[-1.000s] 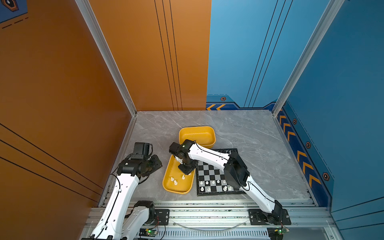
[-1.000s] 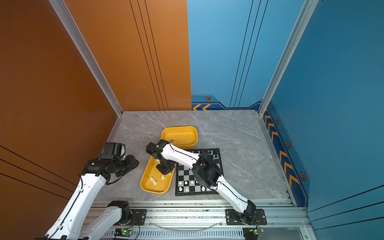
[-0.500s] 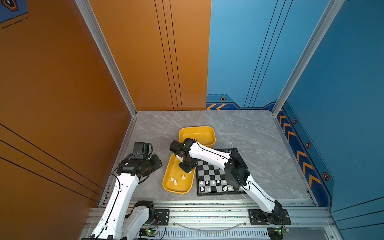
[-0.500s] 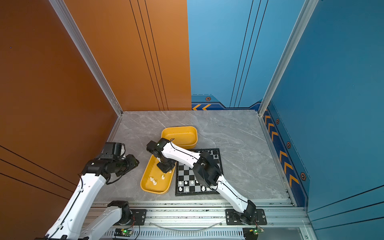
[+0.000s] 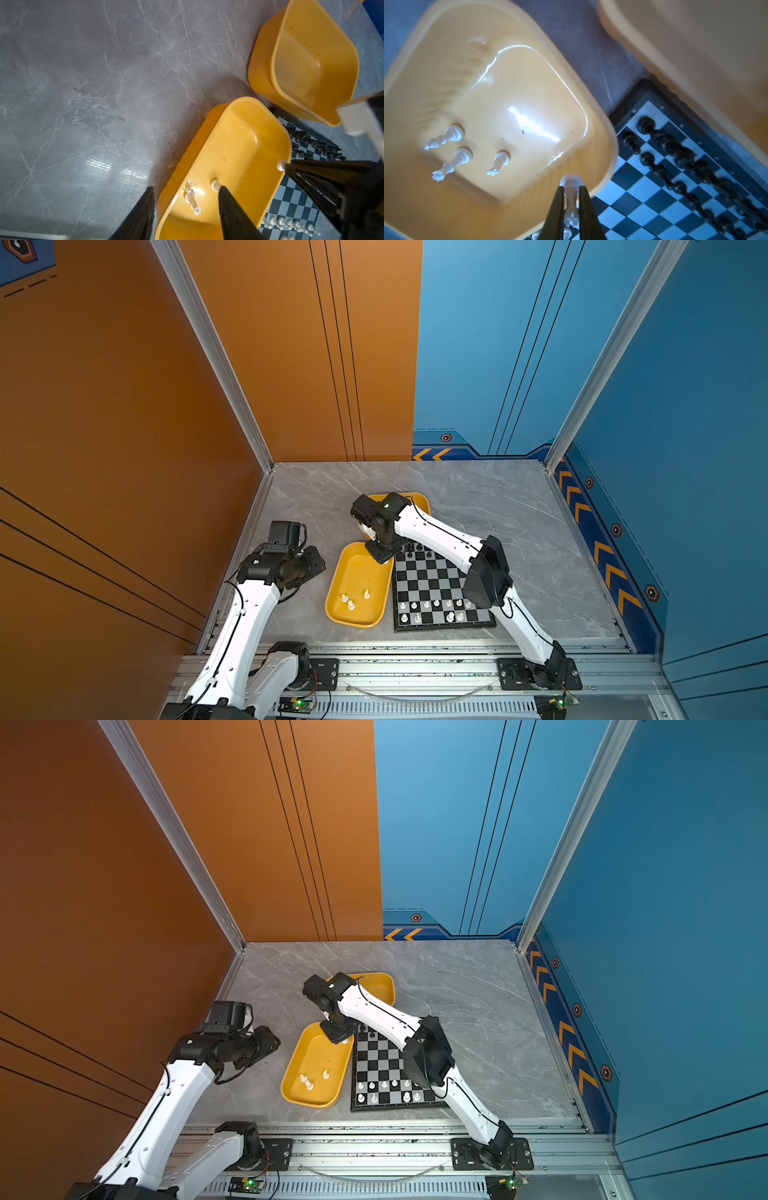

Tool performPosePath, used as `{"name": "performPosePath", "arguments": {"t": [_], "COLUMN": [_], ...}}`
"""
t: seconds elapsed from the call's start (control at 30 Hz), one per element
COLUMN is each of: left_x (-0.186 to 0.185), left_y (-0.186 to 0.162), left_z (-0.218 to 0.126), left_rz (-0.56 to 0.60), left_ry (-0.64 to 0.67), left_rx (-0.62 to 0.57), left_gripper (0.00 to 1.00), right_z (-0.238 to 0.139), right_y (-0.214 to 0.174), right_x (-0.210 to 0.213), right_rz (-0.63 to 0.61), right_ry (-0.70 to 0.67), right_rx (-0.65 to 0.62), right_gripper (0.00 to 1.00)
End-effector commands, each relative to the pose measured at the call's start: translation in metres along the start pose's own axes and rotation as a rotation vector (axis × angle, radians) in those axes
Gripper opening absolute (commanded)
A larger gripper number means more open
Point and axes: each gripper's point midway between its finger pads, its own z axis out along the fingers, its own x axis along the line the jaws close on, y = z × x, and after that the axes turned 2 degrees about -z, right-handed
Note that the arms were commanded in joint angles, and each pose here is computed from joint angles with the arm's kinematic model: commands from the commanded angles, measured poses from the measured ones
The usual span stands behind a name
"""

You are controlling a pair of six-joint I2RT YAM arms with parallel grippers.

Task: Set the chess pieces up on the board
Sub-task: 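Lift the white piece and carry it toward the board's near rank with the right gripper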

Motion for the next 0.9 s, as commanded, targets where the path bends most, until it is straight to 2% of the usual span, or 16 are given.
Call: {"name": "performPosePath", "arguments": {"t": [0.0, 0.4, 0.87], "left_x": [-0.011, -0.029, -0.102], "left_y": [0.010, 0.017, 0.008], "left_z": [-0.003, 0.010, 0.028], "left_rz": [0.019, 0.071, 0.268], "left_ry": [-0.041, -0.053, -0.076], "left_rx": [-0.018, 0.000, 0.044], "left_gripper": [0.51, 0.50, 0.49], "right_z": [-0.043, -0.068, -0.059], "right_y": [-0.004, -0.052, -0.145], "right_x": [-0.016, -0.052, -0.092], "right_rz": [0.040, 0.123, 0.329], "right_ry": [-0.042, -0.131, -0.156], "right_rx": [-0.051, -0.045, -0.037], "right_gripper": [0.09, 0.07, 0.08]}}
